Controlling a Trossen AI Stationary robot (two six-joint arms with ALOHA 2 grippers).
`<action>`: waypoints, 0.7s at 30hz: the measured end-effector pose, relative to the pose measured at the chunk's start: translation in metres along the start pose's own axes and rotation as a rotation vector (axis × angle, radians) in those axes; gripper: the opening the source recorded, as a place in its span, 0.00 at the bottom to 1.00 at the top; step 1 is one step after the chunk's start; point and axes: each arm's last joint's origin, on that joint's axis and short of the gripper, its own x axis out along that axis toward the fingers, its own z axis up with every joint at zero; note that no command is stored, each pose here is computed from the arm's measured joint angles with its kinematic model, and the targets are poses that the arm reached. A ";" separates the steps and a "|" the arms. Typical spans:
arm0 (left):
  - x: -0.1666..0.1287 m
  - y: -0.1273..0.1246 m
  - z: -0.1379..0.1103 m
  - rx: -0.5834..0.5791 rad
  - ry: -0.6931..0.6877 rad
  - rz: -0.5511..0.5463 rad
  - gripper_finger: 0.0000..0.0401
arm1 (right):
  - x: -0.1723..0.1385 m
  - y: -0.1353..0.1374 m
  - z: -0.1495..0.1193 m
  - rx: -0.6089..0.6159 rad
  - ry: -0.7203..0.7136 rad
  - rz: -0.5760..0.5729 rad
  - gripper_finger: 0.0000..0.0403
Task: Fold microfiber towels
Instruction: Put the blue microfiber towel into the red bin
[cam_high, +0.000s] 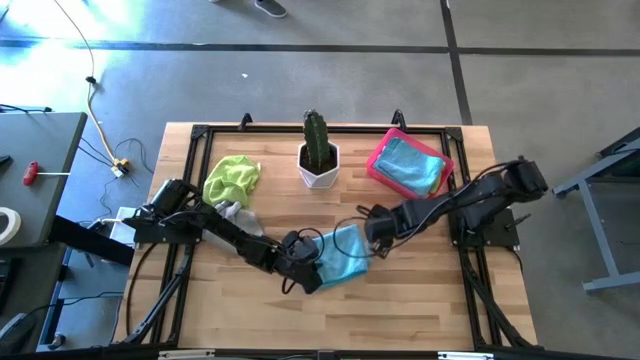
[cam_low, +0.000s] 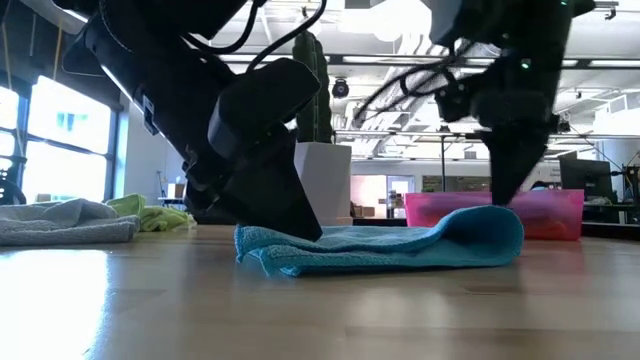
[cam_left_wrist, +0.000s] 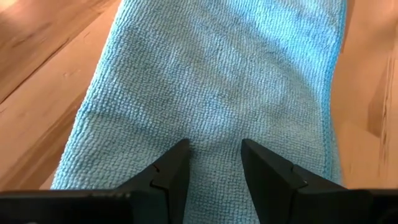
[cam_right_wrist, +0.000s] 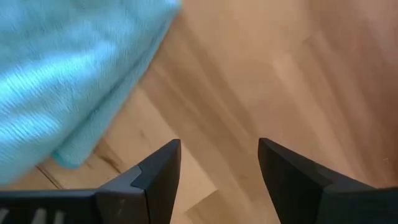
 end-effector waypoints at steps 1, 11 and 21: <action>0.000 0.000 0.000 -0.001 -0.002 -0.002 0.34 | -0.003 -0.002 0.002 0.007 -0.016 0.009 0.52; 0.000 -0.001 0.001 -0.025 -0.012 -0.008 0.34 | -0.005 -0.014 -0.005 0.005 -0.041 -0.004 0.52; 0.002 0.002 0.005 -0.036 -0.017 -0.003 0.34 | 0.012 -0.029 -0.038 0.261 -0.240 0.420 0.52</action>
